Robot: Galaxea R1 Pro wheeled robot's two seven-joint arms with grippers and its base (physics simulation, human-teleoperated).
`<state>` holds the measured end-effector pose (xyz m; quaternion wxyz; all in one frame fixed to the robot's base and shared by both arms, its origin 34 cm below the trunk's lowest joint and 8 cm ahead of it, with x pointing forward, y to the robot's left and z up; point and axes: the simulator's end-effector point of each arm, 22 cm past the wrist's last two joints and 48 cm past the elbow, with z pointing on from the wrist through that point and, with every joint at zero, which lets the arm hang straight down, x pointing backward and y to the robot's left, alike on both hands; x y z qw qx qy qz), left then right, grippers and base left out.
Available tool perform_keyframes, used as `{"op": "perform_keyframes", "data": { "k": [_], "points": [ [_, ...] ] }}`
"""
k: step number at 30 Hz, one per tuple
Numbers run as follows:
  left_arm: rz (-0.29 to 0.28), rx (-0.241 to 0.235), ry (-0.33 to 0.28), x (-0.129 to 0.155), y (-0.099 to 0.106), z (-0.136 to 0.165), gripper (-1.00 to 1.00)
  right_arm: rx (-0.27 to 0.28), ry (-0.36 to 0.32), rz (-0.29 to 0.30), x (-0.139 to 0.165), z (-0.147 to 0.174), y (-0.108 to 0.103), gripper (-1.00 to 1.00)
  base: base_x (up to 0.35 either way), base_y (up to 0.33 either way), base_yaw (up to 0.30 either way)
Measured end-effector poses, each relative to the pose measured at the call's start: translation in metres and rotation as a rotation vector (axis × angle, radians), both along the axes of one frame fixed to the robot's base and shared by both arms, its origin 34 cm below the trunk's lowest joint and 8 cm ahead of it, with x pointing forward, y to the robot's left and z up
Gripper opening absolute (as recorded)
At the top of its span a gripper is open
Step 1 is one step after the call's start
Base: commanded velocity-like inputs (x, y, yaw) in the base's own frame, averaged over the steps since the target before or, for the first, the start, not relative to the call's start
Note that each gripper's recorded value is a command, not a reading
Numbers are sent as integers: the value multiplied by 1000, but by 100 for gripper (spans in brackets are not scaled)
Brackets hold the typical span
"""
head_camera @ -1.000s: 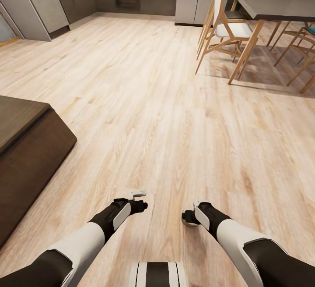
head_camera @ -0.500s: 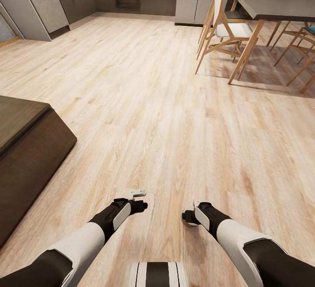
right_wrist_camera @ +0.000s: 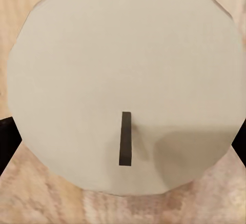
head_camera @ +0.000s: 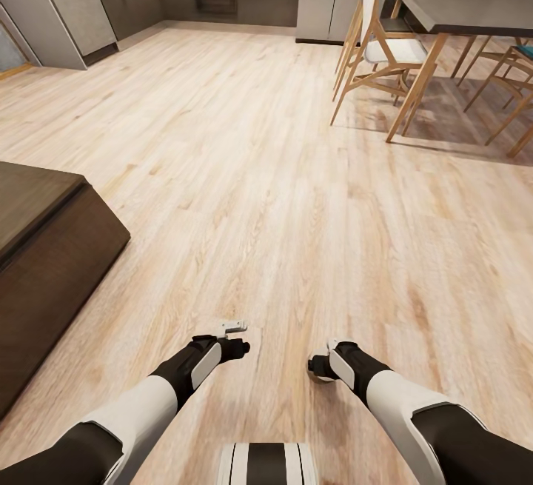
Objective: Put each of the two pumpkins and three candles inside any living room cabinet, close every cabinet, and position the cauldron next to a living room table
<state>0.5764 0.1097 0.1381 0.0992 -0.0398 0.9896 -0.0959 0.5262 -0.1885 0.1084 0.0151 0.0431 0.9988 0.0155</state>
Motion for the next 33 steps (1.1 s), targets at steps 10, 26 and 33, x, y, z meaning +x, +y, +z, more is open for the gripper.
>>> {"op": "perform_keyframes", "data": {
  "k": [10,26,33],
  "points": [
    [-1,1,-33,11,0,17,100,0,-33,1,13,16,0,-100,0,0,0],
    [-28,12,-5,11,4,46,100,8,-160,-6,64,60,0,-100,0,0,0],
    [-22,40,11,3,17,51,100,-13,-206,58,78,80,2,-100,0,0,0]
  ]
}}
